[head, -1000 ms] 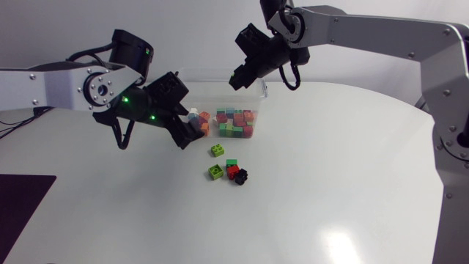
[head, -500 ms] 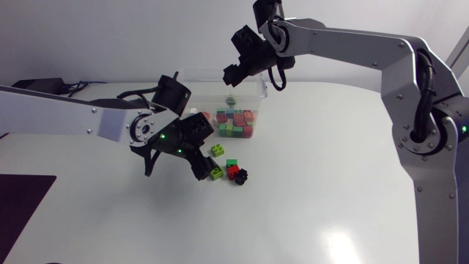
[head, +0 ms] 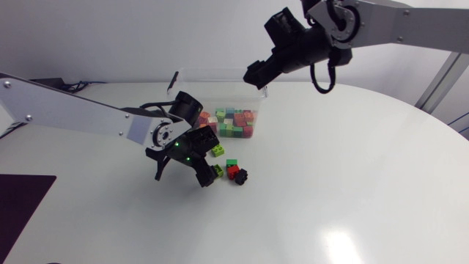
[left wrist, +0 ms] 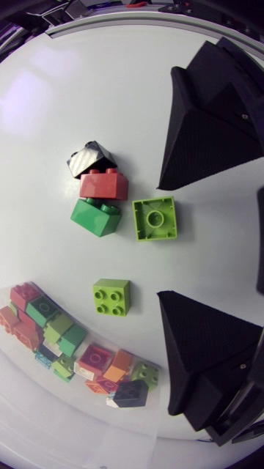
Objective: Place the duplo bricks in the container
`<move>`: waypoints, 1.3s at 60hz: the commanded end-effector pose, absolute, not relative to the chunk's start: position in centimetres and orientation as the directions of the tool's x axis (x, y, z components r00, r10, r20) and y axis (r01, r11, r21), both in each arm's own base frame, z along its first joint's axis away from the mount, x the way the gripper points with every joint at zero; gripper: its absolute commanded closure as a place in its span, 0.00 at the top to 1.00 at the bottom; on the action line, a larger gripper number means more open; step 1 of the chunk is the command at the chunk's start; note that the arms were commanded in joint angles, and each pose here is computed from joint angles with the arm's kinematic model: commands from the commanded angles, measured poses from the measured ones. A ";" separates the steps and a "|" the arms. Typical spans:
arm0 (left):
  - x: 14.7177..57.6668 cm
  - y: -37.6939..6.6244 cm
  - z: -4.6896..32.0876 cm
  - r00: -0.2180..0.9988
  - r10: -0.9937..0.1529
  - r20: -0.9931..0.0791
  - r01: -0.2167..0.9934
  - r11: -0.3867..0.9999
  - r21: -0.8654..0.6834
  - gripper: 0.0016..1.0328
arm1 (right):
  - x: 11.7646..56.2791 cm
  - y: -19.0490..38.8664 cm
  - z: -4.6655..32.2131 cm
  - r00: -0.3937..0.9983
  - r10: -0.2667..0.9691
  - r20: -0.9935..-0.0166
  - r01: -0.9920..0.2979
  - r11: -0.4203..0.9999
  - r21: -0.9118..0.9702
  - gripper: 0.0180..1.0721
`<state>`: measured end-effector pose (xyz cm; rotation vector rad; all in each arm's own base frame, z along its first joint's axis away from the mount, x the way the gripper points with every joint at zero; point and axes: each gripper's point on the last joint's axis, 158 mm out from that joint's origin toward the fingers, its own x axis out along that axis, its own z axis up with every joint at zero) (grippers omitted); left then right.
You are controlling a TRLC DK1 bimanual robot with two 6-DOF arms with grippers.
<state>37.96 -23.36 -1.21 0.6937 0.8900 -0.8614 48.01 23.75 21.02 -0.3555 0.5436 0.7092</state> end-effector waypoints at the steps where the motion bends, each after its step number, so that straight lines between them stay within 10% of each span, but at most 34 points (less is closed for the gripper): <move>1: 38.3 -24.0 -2.3 0.332 -0.328 -0.885 0.859 0.493 0.139 0.89 | 45.8 22.6 18.2 0.590 0.503 -0.631 -0.701 0.707 -0.091 0.96; 14: 37.6 -24.8 -4.0 0.291 -0.316 -0.903 0.872 0.477 0.113 0.76 | 41.1 21.4 15.4 0.537 0.493 -0.684 -0.708 0.705 -0.048 0.96; 22: 37.4 -24.9 -4.7 0.274 -0.308 -0.911 0.875 0.473 0.103 0.39 | 38.4 22.3 12.6 0.462 0.487 -0.741 -0.731 0.682 -0.008 0.96; 48: 35.1 -24.1 -3.6 0.206 -0.275 -0.939 0.887 0.458 0.060 0.34 | 33.3 24.7 2.2 0.234 0.372 -0.898 -0.804 0.594 0.037 0.96; 78: 37.7 -20.8 6.9 0.375 -0.355 -0.856 0.828 0.543 0.137 0.34 | 34.3 26.2 -2.4 0.159 0.277 -0.948 -0.845 0.535 0.015 0.90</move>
